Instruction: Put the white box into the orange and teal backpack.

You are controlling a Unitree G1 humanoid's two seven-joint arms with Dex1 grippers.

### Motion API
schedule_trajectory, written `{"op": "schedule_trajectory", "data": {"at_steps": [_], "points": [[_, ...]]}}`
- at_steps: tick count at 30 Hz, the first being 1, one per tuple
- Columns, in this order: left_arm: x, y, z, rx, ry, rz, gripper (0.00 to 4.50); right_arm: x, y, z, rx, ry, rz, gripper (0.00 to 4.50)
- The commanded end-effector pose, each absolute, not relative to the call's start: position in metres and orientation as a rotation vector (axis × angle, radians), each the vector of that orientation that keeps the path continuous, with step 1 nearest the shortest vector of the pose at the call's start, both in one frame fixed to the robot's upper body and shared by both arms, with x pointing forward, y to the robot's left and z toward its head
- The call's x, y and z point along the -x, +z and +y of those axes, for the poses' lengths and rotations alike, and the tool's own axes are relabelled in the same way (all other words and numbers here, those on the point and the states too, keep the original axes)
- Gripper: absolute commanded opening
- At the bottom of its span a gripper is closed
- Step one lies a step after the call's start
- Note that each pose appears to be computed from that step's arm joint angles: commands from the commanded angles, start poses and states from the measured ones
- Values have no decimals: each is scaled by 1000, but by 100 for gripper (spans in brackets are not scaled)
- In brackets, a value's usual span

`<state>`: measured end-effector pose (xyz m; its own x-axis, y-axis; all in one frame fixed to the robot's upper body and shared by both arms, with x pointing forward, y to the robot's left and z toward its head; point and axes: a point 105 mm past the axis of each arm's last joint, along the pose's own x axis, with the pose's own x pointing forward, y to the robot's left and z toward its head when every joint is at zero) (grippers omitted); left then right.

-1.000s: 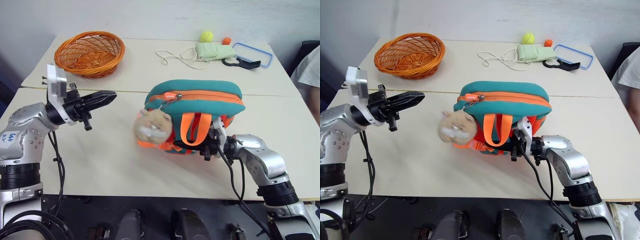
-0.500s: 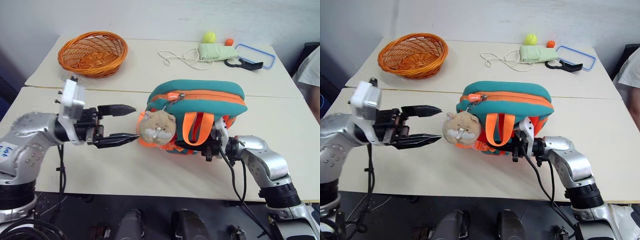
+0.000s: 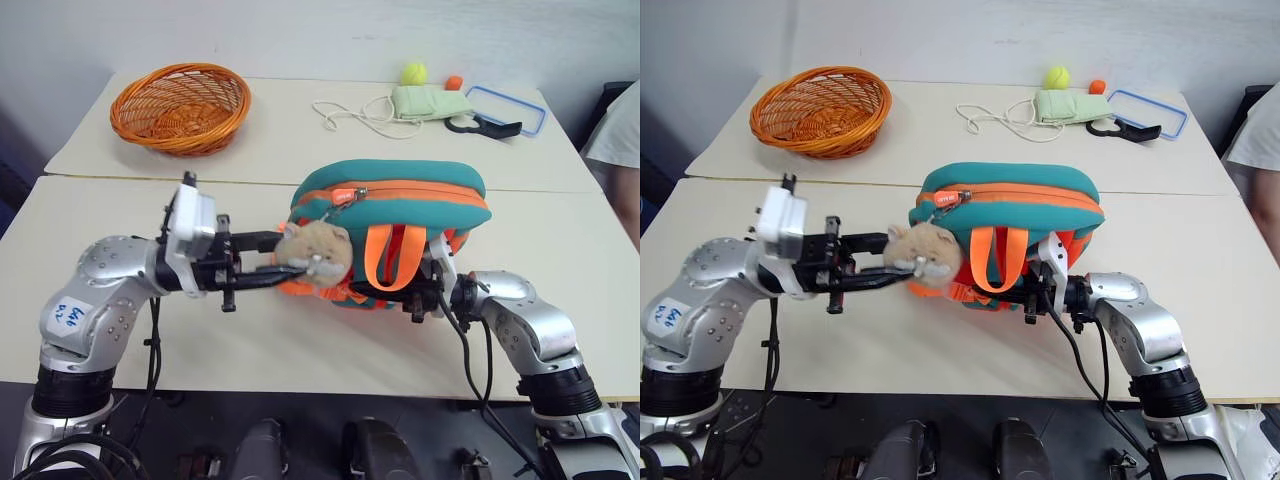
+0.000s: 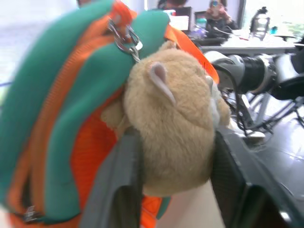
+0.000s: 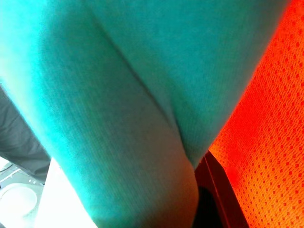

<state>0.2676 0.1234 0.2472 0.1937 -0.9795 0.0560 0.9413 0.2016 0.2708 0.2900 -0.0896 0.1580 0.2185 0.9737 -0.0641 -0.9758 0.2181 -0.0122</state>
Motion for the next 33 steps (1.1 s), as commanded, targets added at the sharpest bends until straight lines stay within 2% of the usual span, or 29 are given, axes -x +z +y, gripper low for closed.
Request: {"op": "schedule_trajectory", "data": {"at_steps": [1, 4, 8, 12, 15, 20, 26, 29, 31, 33], "points": [[-287, 278, 152, -223, -1190, -329, 89, -288, 166, -89, 66, 1345, 3, 4], [-309, 280, 174, -218, -1067, -313, 48, -289, 168, -89, 51, 1332, -10, 4], [-331, 271, 192, -201, -942, -270, 48, -290, 169, -89, 42, 1325, -16, 4], [-352, 228, 195, -161, -858, -67, 48, -292, 171, -90, 29, 1306, -31, 4], [-359, 202, 189, -101, -829, -6, 48, -292, 172, -89, 14, 1295, -46, 4], [-350, 175, 173, -72, -896, 61, 48, -290, 178, -88, -43, 1288, -80, 4], [-328, 139, 168, -124, -1003, 234, 48, -286, 194, -92, -148, 1280, -120, 4], [-318, 108, 173, -344, -1034, 328, 48, -283, 200, -94, -215, 1281, -138, 4], [-316, 99, 170, -341, -1042, 314, 48, -283, 203, -95, -239, 1280, -147, 4], [-317, 105, 162, -278, -1040, 246, 48, -283, 198, -99, -216, 1260, -137, 4]]}}
